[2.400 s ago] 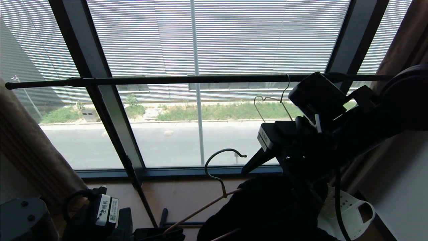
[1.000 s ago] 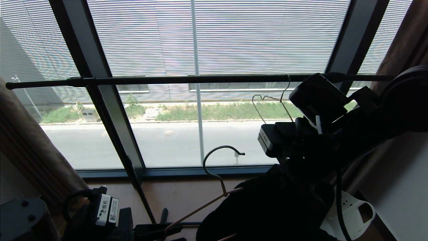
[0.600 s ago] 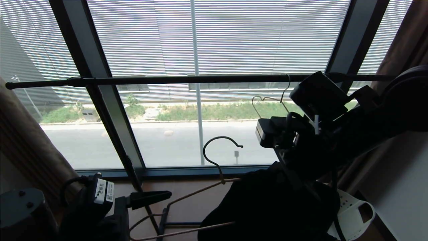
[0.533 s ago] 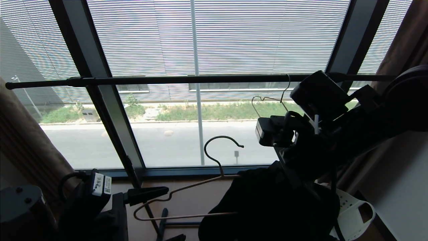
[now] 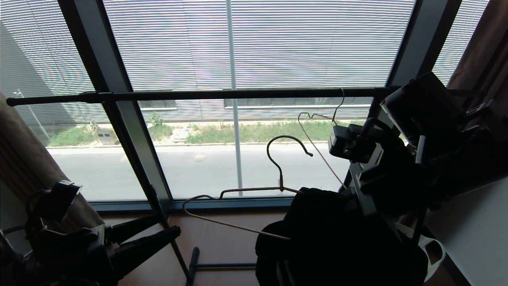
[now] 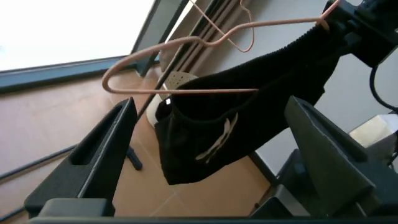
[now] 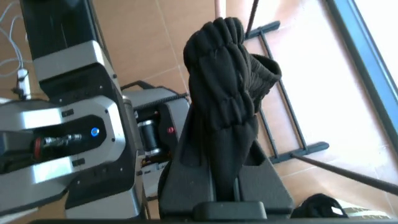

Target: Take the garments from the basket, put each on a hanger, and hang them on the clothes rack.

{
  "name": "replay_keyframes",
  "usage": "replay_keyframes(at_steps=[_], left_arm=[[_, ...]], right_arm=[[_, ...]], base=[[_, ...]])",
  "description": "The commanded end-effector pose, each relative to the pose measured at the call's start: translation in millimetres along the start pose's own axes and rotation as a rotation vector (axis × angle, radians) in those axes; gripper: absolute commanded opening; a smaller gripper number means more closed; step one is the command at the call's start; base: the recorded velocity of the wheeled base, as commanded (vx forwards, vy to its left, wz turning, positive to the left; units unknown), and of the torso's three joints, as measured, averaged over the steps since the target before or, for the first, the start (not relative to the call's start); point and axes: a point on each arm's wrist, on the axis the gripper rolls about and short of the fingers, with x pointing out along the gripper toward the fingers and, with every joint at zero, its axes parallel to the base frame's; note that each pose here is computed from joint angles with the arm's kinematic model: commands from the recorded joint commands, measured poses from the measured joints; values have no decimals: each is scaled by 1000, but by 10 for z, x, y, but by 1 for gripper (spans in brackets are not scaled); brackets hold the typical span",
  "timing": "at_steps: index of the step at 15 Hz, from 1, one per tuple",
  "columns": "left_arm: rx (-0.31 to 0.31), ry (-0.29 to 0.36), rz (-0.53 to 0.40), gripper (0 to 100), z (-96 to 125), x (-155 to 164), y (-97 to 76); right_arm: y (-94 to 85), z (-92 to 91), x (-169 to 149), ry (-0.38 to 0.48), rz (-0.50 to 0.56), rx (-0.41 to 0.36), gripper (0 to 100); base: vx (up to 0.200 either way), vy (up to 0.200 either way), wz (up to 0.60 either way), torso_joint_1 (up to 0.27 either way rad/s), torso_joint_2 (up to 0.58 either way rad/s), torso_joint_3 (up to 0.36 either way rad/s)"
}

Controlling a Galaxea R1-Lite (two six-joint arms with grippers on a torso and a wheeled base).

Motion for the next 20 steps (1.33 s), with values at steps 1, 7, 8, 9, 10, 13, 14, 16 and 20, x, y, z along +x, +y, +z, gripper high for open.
replay_keyframes(at_steps=[1, 7, 8, 9, 10, 13, 14, 16, 20], left_arm=[[-84, 36, -24, 100, -74, -6, -45], [-189, 174, -5, 100, -279, 110, 90], [-196, 181, -10, 100, -284, 115, 94], [-225, 191, -9, 100, -296, 125, 102], [-242, 206, -11, 100, -316, 148, 114], [-257, 249, -20, 100, -365, 293, 168], [-255, 254, -26, 100, -369, 324, 171], [-246, 267, -54, 100, -380, 464, 181], [-277, 264, -74, 100, -356, 631, 213]], right_arm=[[107, -108, -122, -95, -30, 12, 0], [131, -134, -321, -240, 35, 11, 0], [136, -140, -345, -253, 58, 9, 0], [134, -142, -359, -276, 96, 0, 0], [125, -145, -363, -305, 128, -14, 0], [81, -218, -278, -376, 185, -59, 0], [75, -231, -264, -387, 194, -67, 0], [94, -282, -242, -424, 225, -100, 0], [165, -289, -327, -465, 277, -140, 0]], base=[[0, 0, 0, 0, 0, 0], [0, 0, 0, 0, 0, 0], [0, 0, 0, 0, 0, 0], [0, 0, 0, 0, 0, 0], [0, 0, 0, 0, 0, 0], [0, 0, 0, 0, 0, 0], [0, 0, 0, 0, 0, 0], [0, 0, 0, 0, 0, 0], [0, 0, 0, 0, 0, 0]])
